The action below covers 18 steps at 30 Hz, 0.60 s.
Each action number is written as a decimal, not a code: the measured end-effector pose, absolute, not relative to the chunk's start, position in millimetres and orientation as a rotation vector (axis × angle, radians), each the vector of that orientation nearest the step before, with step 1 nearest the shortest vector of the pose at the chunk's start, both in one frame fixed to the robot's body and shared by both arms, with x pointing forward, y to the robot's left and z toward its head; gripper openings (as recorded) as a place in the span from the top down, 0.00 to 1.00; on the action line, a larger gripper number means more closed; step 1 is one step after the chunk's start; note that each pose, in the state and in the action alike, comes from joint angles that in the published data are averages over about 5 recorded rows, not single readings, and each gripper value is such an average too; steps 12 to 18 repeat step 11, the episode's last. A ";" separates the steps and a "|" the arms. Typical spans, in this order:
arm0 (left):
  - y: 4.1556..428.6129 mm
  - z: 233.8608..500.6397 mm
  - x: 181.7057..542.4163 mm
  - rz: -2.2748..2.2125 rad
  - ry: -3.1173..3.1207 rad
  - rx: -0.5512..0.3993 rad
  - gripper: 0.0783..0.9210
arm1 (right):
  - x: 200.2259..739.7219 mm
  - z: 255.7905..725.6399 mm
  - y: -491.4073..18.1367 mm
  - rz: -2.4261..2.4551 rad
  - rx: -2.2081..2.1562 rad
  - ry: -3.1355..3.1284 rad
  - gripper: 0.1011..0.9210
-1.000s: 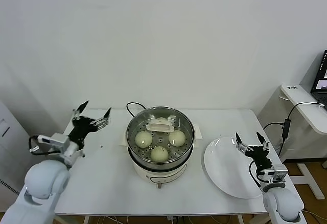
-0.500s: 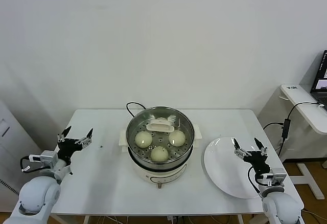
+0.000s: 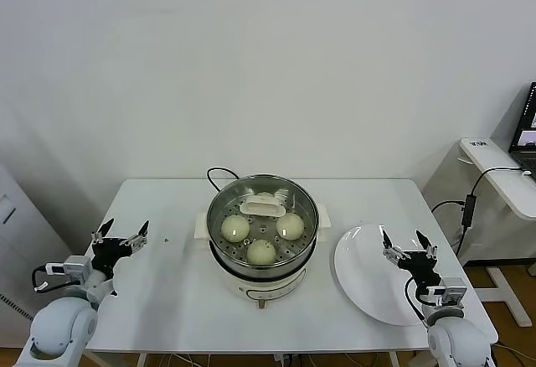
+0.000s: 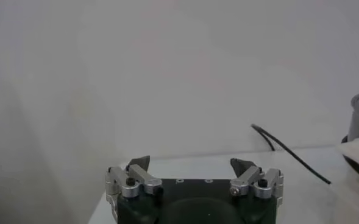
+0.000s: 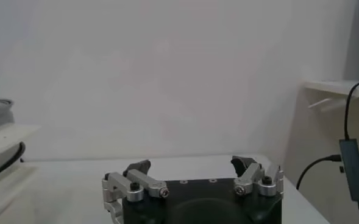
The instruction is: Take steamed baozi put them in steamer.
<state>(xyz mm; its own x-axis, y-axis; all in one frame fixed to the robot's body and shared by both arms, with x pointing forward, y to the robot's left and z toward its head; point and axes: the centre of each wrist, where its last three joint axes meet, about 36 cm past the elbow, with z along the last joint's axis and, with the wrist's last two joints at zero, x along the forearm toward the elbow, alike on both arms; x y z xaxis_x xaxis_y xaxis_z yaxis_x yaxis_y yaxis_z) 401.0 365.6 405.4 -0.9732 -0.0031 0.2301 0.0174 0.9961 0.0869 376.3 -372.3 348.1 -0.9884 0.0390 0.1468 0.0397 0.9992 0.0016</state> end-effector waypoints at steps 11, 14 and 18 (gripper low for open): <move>367.0 403.8 398.8 -0.086 -2.888 -0.004 0.12 | 375.9 345.6 -373.4 -0.004 -0.075 -2.977 0.12; 367.0 403.8 398.8 -0.086 -2.888 -0.004 0.12 | 375.9 345.6 -373.4 -0.004 -0.075 -2.977 0.12; 367.0 403.8 398.8 -0.086 -2.888 -0.004 0.12 | 375.9 345.6 -373.4 -0.004 -0.075 -2.977 0.12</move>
